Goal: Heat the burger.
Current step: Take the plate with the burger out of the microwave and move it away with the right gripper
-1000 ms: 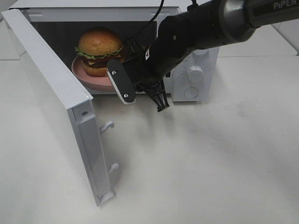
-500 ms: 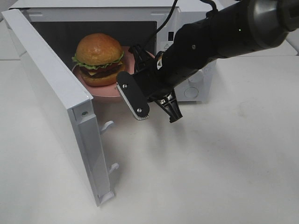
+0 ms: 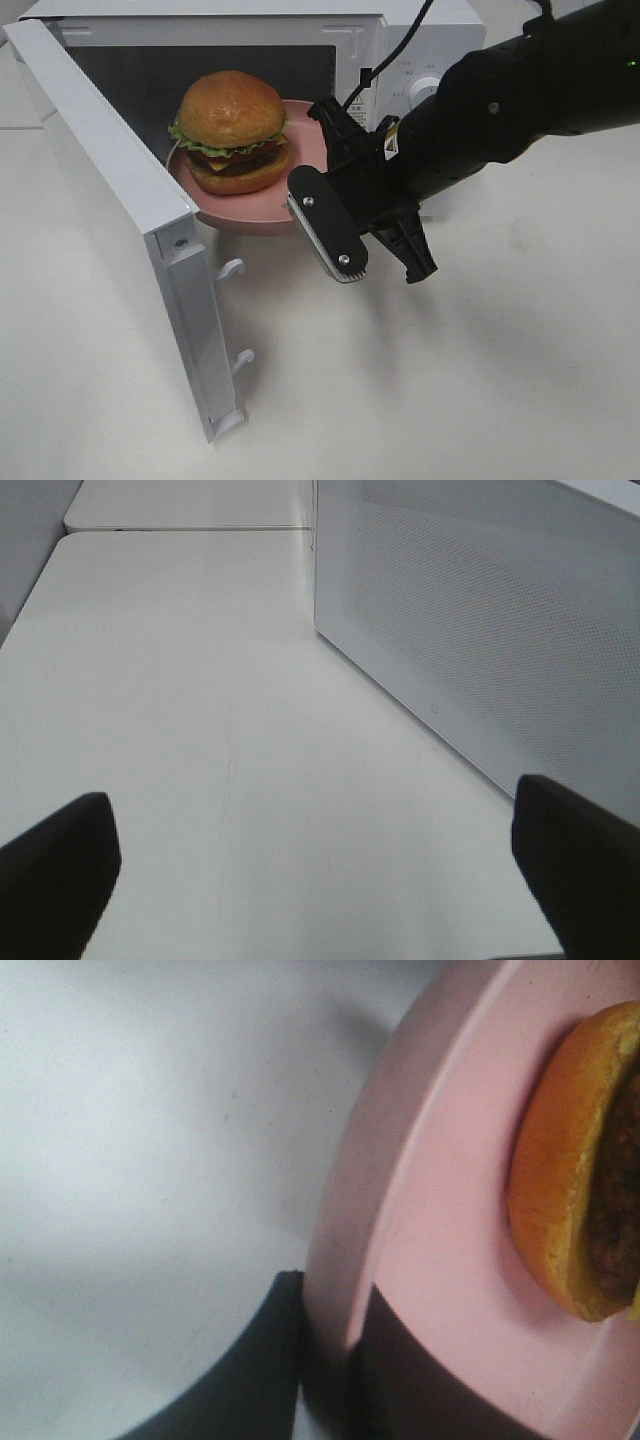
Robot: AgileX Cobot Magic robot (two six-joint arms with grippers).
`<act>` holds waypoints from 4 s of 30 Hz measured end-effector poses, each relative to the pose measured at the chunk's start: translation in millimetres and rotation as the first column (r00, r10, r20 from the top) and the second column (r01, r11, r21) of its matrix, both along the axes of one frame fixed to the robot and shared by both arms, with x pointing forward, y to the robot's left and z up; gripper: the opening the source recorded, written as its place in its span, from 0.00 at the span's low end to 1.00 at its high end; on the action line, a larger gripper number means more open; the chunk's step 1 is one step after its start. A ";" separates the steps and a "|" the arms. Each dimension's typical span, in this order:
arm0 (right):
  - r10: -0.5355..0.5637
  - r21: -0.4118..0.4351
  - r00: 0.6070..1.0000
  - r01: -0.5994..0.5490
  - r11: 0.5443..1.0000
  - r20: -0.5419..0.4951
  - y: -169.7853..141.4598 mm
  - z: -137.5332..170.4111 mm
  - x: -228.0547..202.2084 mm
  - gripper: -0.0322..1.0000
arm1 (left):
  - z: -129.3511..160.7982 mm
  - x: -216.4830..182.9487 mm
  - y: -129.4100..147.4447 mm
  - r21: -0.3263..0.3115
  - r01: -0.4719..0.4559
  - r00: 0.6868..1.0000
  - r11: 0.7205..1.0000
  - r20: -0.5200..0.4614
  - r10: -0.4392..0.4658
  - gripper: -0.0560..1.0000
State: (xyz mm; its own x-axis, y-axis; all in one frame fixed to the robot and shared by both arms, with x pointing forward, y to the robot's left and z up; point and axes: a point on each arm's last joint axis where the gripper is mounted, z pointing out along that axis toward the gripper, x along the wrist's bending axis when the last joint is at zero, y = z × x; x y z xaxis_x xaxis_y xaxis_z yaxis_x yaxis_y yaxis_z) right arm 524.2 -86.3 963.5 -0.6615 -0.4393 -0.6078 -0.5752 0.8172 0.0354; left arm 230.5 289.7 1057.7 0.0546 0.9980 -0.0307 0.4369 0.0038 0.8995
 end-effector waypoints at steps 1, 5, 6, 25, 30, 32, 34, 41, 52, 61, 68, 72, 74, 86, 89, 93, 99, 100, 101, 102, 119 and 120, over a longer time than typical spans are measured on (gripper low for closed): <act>0.000 0.000 1.000 0.000 1.000 0.000 0.0 0.0 0.0 0.13 | 0.0 0.0 0.0 0.000 0.000 1.000 1.000 0.000 0.000 0.99; -0.002 -0.001 1.000 0.002 1.000 -0.003 -10.4 4.1 -14.2 0.13 | 0.0 0.0 0.0 0.000 0.000 1.000 1.000 0.000 0.000 0.99; -0.005 0.001 1.000 0.005 1.000 -0.006 -14.6 5.4 -19.3 0.13 | 0.0 0.0 0.0 0.000 0.000 1.000 1.000 0.000 0.000 0.99; -0.058 0.046 0.998 0.058 0.997 -0.013 -62.0 26.7 -80.4 0.13 | 0.0 0.0 0.0 0.000 0.000 1.000 1.000 0.000 0.000 0.99; -0.056 0.048 0.998 0.057 0.997 -0.013 -75.2 30.7 -99.1 0.13 | 0.0 0.0 0.0 0.000 0.000 1.000 1.000 0.000 0.000 0.99; -0.056 0.049 0.998 0.057 0.997 -0.013 -77.8 31.5 -102.7 0.13 | 0.0 0.0 0.0 0.000 0.000 1.000 1.000 0.000 0.000 0.99; -0.056 0.048 0.998 0.057 0.997 -0.017 -82.6 32.0 -109.5 0.13 | 0.0 0.0 0.0 0.000 0.000 1.000 1.000 0.000 0.000 0.99; -0.094 0.066 0.995 0.095 0.993 -0.029 -98.8 40.1 -131.1 0.13 | 0.0 0.0 0.0 0.000 0.000 1.000 1.000 0.000 0.000 0.99; -0.141 0.042 0.989 0.142 0.989 -0.035 -121.2 45.0 -156.0 0.13 | 0.0 0.0 0.0 0.000 0.000 1.000 1.000 0.000 0.000 0.99; -0.254 0.066 0.967 0.254 0.965 -0.011 -134.6 54.8 -163.2 0.13 | 0.0 0.0 0.0 0.000 0.000 1.000 1.000 0.000 0.000 0.99; -0.343 0.048 0.939 0.344 0.938 -0.024 -141.2 54.0 -163.4 0.13 | 0.0 0.0 0.0 0.000 0.000 1.000 1.000 0.000 0.000 0.99; -0.448 0.040 0.894 0.447 0.894 0.012 -149.1 55.1 -159.4 0.13 | 0.0 0.0 0.0 0.000 0.000 1.000 1.000 0.000 0.000 0.99; -0.492 0.041 0.870 0.491 0.870 0.024 -152.3 55.6 -158.0 0.13 | 0.0 0.0 0.0 0.000 0.000 1.000 1.000 0.000 0.000 0.99; -0.719 0.025 0.694 0.718 0.695 0.034 -170.5 55.3 -157.9 0.13 | 0.0 0.0 0.0 0.000 0.000 1.000 1.000 0.000 0.000 0.99; -0.763 0.006 0.645 0.763 0.646 0.032 -174.1 53.7 -158.3 0.13 | 0.0 0.0 0.0 0.000 0.000 1.000 1.000 0.000 0.000 0.99; -0.811 0.000 0.584 0.812 0.584 0.019 -176.4 51.6 -158.2 0.13 | 0.0 0.0 0.0 0.000 0.000 1.000 1.000 0.000 0.000 0.99; -0.895 -0.010 0.446 0.895 0.446 -0.003 -178.6 45.7 -155.7 0.13 | 0.0 0.0 0.0 0.000 0.000 1.000 1.000 0.000 0.000 0.99; -0.918 -0.013 0.396 0.918 0.396 0.007 -179.8 43.9 -154.0 0.13 | 0.0 0.0 0.0 0.000 0.000 1.000 1.000 0.000 0.000 0.99; -0.931 -0.013 0.365 0.931 0.365 0.011 -180.4 42.8 -153.0 0.13 | 0.0 0.0 0.0 0.000 0.000 1.000 1.000 0.000 0.000 0.99; -0.931 -0.013 0.365 0.931 0.365 0.011 -180.4 42.8 -153.0 0.13 | 0.0 0.0 0.0 0.000 0.000 1.000 1.000 0.000 0.000 0.99; -0.995 0.011 -0.089 0.996 -0.090 -0.052 -168.7 7.3 -134.0 0.13 | 0.0 0.0 0.0 0.000 0.000 1.000 1.000 0.000 0.000 0.99; -0.992 0.014 -0.113 0.993 -0.114 -0.055 -167.7 4.5 -132.6 0.13 | 0.0 0.0 0.0 0.000 0.000 1.000 1.000 0.000 0.000 0.99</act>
State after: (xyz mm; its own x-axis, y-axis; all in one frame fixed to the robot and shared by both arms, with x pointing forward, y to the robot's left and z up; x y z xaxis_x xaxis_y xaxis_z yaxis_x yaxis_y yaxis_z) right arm 391.6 -253.9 968.0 -0.3495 0.7383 -0.5769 0.8761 0.4757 0.0781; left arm 230.5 289.7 1057.7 0.0546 0.9980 -0.0307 0.4369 0.0038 0.8995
